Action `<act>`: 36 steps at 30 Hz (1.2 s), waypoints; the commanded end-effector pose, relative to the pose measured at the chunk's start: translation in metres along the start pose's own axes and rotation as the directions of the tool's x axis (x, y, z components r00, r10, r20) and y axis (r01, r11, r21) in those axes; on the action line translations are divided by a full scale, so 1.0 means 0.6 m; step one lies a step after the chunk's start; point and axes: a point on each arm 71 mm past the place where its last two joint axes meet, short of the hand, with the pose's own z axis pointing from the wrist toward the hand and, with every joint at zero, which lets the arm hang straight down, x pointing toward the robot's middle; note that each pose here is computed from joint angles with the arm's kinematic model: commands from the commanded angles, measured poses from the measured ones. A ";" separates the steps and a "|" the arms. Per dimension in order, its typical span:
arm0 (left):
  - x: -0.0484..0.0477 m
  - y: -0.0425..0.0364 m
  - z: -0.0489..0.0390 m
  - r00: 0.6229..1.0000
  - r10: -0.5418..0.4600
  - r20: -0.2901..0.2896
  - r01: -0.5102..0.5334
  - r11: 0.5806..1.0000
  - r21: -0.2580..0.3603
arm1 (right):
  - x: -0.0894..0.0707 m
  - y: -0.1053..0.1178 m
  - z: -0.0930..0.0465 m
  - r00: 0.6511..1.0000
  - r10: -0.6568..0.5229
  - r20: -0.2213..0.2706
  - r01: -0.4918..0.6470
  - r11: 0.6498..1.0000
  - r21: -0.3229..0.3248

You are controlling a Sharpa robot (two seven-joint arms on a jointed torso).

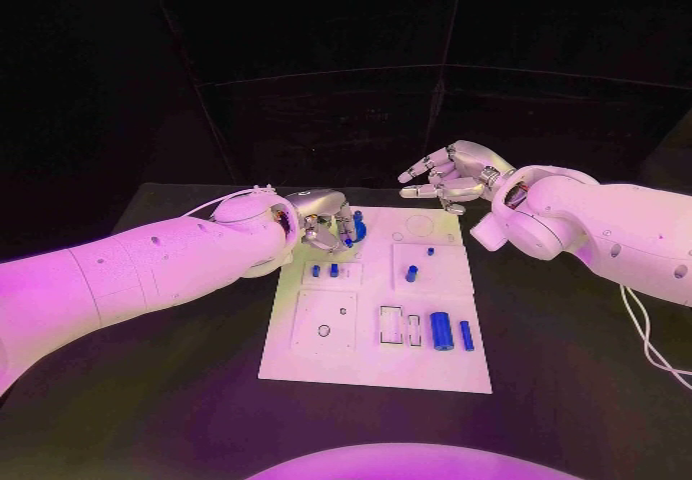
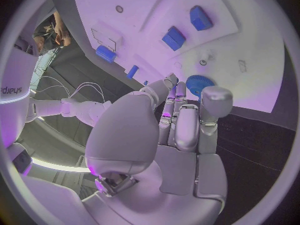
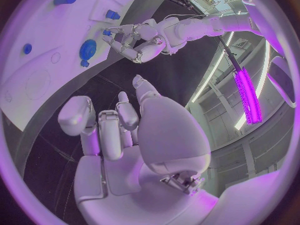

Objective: Assemble the parts on the task board

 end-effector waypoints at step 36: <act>0.003 0.062 -0.023 0.995 -0.050 -0.086 0.040 0.993 -0.115 | 0.002 0.004 0.003 1.000 0.001 -0.013 -0.001 1.000 -0.012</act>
